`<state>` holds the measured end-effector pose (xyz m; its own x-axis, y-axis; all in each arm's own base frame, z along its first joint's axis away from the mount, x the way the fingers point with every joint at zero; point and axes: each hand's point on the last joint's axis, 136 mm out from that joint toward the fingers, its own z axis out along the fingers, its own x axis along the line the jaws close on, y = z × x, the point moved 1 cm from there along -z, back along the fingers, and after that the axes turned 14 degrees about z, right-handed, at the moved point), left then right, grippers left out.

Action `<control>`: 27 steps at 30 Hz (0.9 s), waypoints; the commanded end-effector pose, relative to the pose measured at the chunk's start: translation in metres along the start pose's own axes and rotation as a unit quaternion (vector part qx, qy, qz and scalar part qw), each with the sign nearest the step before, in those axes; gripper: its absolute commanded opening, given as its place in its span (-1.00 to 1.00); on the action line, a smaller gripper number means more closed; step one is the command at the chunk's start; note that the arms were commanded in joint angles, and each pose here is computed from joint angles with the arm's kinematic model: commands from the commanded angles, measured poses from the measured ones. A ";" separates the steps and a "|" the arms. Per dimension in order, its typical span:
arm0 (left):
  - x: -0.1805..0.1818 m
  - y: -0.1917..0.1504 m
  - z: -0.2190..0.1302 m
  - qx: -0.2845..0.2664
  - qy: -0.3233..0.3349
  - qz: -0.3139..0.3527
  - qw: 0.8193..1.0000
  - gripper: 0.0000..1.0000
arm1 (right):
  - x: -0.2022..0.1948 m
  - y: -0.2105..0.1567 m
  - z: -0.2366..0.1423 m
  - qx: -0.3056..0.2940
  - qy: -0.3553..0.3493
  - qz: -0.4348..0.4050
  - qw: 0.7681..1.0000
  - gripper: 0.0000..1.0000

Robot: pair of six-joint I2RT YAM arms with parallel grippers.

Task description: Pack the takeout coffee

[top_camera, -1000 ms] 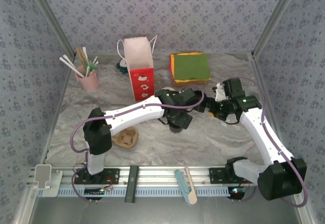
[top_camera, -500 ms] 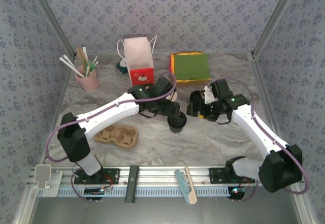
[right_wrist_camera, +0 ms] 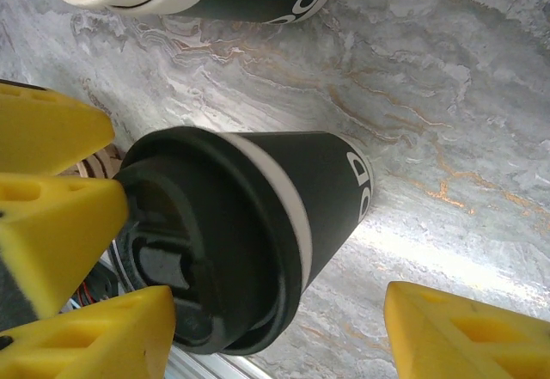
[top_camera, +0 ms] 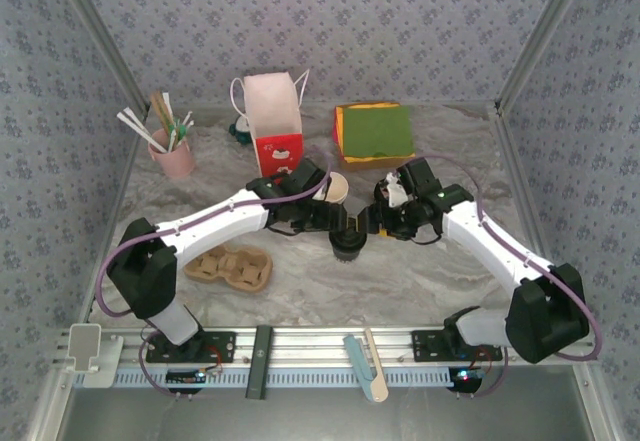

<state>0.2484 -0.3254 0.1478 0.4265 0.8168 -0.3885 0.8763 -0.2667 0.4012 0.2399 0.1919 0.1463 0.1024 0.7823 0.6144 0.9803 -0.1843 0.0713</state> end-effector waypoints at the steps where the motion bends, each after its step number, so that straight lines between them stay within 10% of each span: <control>1: -0.012 0.011 -0.013 -0.027 -0.030 -0.002 0.999 0.41 | 0.003 0.003 0.002 -0.002 -0.003 0.001 1.000 0.33; 27: 0.010 -0.008 0.004 0.005 0.007 -0.008 1.000 0.32 | 0.012 0.008 0.005 0.001 -0.001 -0.010 1.000 0.24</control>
<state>0.2488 -0.3256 0.1428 0.4245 0.8145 -0.3955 0.8765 -0.2601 0.4051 0.2439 0.1992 0.1409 0.0964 0.7878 0.6083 0.9840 -0.1675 0.0610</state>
